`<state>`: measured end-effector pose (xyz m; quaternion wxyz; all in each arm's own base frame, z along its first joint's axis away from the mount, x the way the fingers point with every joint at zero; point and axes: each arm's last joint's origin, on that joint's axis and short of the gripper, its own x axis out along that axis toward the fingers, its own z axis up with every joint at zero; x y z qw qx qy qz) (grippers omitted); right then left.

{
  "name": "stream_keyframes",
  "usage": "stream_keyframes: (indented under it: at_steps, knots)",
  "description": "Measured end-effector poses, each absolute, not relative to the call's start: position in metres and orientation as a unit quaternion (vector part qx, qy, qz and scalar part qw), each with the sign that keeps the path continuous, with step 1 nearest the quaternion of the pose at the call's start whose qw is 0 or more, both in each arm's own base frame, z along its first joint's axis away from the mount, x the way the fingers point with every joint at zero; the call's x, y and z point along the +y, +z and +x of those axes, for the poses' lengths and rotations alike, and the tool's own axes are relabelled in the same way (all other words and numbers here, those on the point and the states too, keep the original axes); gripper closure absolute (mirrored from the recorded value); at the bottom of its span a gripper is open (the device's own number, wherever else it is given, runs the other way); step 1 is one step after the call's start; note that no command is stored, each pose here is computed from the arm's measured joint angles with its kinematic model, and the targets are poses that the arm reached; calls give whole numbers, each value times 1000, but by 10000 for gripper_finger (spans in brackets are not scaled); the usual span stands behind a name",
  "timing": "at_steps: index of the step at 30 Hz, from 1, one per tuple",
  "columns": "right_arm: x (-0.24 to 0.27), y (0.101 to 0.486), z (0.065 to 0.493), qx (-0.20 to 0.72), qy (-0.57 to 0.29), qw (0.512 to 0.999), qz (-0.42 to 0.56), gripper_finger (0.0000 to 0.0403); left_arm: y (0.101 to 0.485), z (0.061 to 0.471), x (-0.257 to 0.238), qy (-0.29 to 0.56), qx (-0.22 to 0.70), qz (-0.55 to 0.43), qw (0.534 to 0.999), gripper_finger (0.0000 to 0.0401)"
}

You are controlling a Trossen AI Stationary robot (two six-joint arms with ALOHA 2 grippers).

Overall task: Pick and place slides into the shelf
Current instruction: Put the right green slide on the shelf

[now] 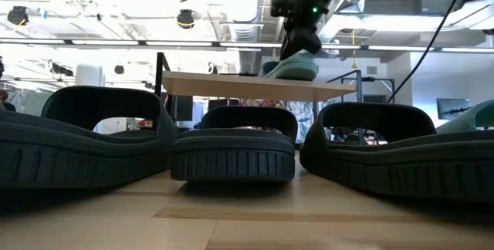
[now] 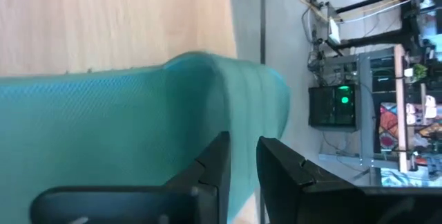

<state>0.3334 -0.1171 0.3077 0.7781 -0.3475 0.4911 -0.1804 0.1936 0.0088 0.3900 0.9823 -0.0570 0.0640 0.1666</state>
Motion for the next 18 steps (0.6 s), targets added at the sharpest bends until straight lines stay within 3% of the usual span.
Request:
stream_keyframes:
  at_steps: [9,18]
  knots:
    - [-100,328,325,536,-150,765,-323,341,390,193,9,167,64,-57,982,262]
    - [-64,349,299,625,-94,741,-228,341,390,194,9,167,65,-54,982,262]
